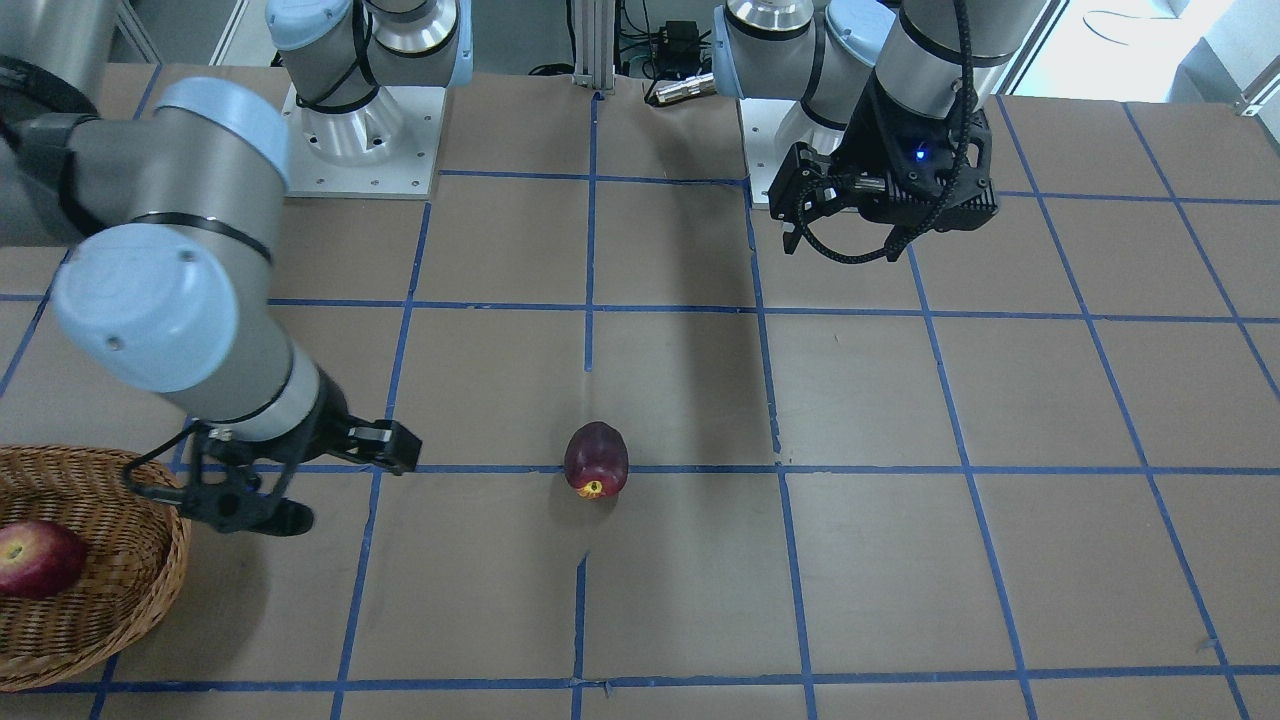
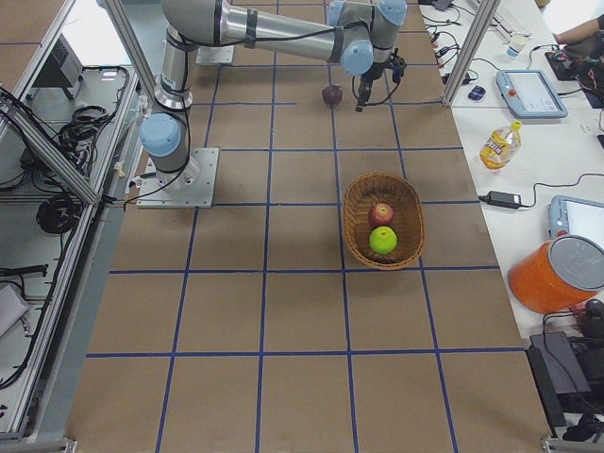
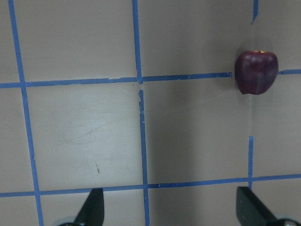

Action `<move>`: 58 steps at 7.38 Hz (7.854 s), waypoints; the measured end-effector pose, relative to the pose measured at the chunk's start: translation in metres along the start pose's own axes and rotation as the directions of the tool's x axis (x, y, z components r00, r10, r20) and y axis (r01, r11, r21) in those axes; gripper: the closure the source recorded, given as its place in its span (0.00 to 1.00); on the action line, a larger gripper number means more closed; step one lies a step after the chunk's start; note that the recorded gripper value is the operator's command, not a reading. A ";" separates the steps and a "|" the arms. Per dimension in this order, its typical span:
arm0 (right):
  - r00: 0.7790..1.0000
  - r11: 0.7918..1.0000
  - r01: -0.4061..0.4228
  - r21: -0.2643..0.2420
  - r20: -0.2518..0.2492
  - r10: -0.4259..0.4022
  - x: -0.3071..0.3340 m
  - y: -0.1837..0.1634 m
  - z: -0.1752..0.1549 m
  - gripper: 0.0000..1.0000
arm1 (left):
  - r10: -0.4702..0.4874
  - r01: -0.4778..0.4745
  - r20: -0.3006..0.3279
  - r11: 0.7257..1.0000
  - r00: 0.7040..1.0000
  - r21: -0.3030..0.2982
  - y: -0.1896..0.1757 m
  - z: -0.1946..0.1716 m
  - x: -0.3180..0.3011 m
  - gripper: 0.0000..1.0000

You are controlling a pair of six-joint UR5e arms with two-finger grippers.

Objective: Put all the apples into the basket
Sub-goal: 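Lower the right gripper onto the dark red apple and close it, then carry the dark red apple into the basket with the right gripper, then open the right gripper and withdraw it from the basket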

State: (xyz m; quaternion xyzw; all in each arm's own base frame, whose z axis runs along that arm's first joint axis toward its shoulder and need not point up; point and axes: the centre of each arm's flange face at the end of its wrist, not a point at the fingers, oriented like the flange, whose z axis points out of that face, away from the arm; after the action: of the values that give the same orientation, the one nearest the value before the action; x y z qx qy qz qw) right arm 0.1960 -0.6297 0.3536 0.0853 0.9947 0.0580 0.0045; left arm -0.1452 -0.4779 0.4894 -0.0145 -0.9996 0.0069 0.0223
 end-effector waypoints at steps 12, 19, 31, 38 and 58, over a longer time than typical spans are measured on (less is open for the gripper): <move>0.995 0.993 0.089 -0.073 0.054 -0.085 -0.166 0.047 0.150 0.00 | -0.001 0.001 0.001 1.000 1.000 0.001 -0.002 0.002 -0.001 0.00; 0.995 0.994 0.090 -0.056 0.055 -0.087 -0.161 0.043 0.142 1.00 | -0.002 0.002 -0.001 1.000 1.000 -0.004 -0.003 0.004 -0.002 0.00; 0.975 0.982 0.189 -0.013 -0.115 -0.189 0.286 -0.120 0.069 1.00 | -0.001 0.001 0.000 1.000 1.000 -0.005 -0.003 0.004 -0.001 0.00; 0.977 0.980 0.187 -0.069 -0.089 -0.193 0.292 -0.126 0.103 0.00 | -0.001 0.001 -0.001 1.000 1.000 -0.004 -0.003 0.004 -0.001 0.00; 0.994 0.993 0.110 0.052 0.001 -0.110 0.096 0.156 -0.101 0.00 | -0.002 0.002 -0.001 1.000 1.000 -0.004 -0.003 0.004 -0.002 0.00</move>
State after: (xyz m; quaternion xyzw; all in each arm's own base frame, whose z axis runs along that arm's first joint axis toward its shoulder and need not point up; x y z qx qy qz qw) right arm 0.1263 -0.4723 0.4720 0.0306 0.9990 0.0318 0.0074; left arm -0.1437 -0.4809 0.4856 -0.0134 -0.9996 0.0049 0.0227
